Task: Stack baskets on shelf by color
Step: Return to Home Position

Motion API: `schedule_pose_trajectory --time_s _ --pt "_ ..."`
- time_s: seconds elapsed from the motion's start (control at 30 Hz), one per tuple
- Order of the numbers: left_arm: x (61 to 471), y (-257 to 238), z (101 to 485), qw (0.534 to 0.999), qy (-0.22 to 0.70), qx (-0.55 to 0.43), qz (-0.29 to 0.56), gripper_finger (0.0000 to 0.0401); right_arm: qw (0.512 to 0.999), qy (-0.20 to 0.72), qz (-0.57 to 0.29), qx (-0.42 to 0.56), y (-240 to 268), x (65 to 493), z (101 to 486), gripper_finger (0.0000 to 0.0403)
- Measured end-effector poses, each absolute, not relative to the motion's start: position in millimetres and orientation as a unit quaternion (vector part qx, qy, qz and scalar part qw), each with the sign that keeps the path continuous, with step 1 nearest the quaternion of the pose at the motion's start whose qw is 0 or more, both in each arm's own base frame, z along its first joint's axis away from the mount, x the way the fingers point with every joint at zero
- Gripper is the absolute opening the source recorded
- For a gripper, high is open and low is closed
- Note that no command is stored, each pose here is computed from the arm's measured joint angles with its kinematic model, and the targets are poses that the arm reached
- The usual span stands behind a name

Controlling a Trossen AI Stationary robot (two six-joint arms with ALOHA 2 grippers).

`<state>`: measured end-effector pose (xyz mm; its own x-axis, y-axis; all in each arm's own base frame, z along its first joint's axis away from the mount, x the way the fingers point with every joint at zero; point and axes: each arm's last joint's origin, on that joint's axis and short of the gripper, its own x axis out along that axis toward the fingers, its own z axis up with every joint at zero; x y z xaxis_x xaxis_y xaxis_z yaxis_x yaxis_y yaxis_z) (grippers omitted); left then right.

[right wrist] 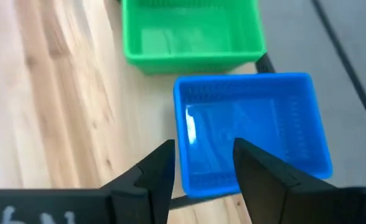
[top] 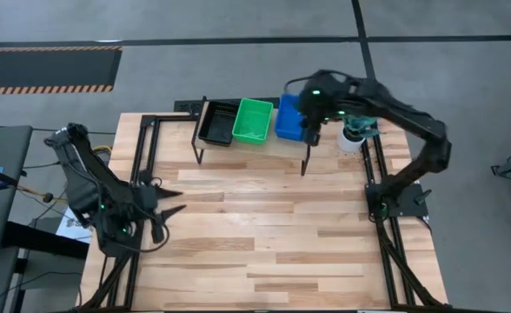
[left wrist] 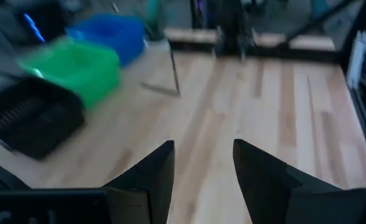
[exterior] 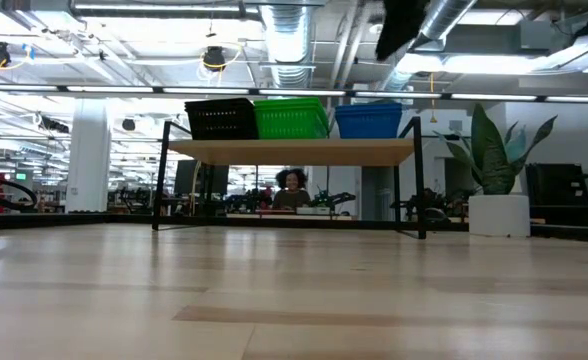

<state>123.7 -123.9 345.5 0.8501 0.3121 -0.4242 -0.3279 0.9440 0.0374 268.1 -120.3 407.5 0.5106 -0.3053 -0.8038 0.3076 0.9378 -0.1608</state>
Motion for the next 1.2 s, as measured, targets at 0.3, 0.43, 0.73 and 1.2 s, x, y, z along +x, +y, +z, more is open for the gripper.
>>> schedule_pose_trajectory --time_s 0.3,0.43,0.73,1.2 --pt "104.3 -102.5 371.4 0.966 0.136 0.079 0.203 0.0153 0.947 0.284 -0.143 -0.043 -55.9 192.3 447.4 0.0170" --pt "82.1 -72.9 359.3 0.970 0.124 0.035 0.206 0.0153 0.969 0.203 -0.134 -0.049 -37.8 155.7 404.6 0.0168" --pt "33.4 -1.2 324.4 0.977 0.061 -0.116 0.169 0.0153 0.986 0.020 -0.164 0.018 -26.9 104.5 314.4 0.0167" --pt "43.9 -23.9 255.0 0.966 -0.007 -0.249 0.070 0.0153 0.976 -0.090 -0.150 0.130 -26.1 103.3 202.4 0.0169"
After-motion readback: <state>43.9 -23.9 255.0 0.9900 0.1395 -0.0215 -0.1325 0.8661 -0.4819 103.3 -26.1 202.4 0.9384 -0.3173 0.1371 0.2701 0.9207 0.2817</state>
